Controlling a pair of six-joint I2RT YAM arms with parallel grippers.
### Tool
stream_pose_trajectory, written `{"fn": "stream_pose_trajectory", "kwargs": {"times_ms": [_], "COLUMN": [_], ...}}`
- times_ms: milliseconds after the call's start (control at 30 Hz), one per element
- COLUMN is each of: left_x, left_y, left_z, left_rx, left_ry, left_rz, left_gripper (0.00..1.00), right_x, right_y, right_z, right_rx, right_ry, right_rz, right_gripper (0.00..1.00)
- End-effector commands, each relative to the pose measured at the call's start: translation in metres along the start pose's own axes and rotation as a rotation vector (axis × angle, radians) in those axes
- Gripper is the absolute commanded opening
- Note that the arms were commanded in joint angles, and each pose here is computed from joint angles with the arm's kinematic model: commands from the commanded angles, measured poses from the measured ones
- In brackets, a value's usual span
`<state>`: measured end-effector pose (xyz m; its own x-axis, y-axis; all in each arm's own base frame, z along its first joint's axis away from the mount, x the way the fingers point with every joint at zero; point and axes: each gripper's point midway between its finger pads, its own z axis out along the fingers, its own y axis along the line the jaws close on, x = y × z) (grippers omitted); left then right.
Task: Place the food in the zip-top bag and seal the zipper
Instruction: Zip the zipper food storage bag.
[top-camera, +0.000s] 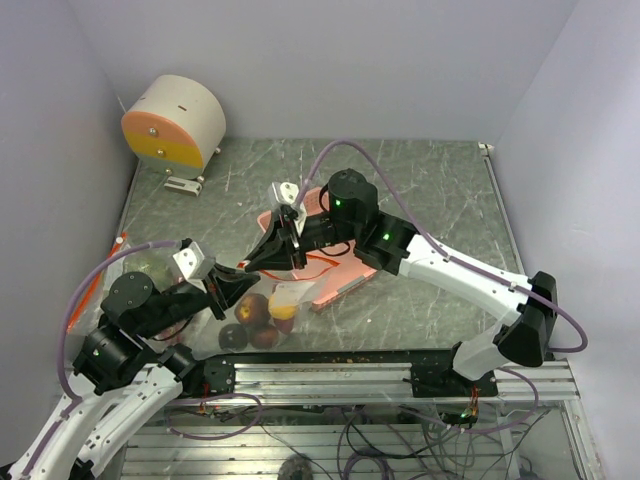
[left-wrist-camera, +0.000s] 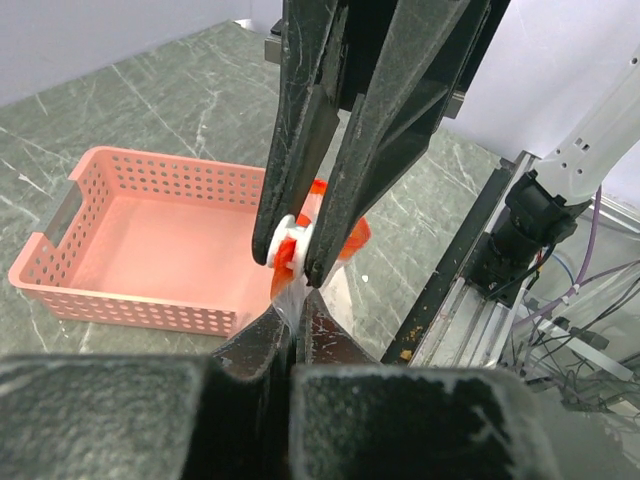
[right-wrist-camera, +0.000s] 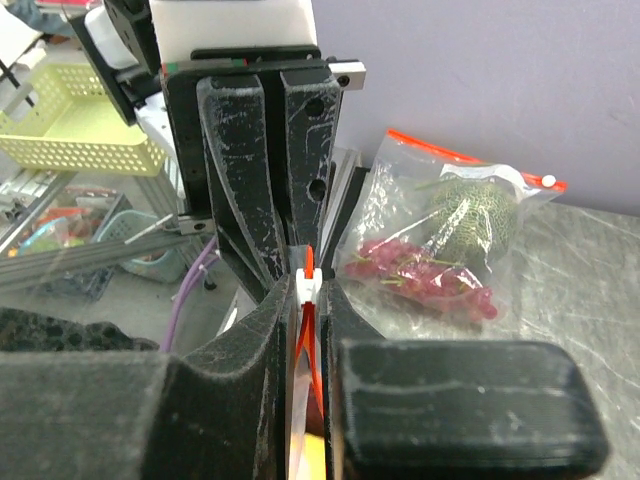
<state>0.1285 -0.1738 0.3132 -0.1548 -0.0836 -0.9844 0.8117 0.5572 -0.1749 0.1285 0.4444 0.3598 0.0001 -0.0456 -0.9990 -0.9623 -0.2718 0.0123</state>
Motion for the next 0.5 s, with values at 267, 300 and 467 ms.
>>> {"fn": "stream_pose_trajectory", "kwargs": {"times_ms": [267,300,467], "left_x": [-0.038,-0.039,-0.037], "left_y": [-0.006,-0.007,-0.005], "left_z": [-0.010,-0.010,-0.009], "left_rx": [-0.004,-0.002,-0.008], "left_ry": [-0.093,-0.092,-0.085], "left_rz": [0.051,0.052,0.053], "left_gripper": [0.07,0.07,0.07], "right_x": [0.030,0.030,0.009], "right_y": [-0.012,-0.014,-0.014], "right_z": [-0.020,-0.022,-0.027], "right_rx": [0.054,0.059,0.042], "right_ry": [0.128,0.124,0.053], "right_rz": [-0.019,-0.017,-0.007], "right_gripper": [0.01,0.01,0.01]}}
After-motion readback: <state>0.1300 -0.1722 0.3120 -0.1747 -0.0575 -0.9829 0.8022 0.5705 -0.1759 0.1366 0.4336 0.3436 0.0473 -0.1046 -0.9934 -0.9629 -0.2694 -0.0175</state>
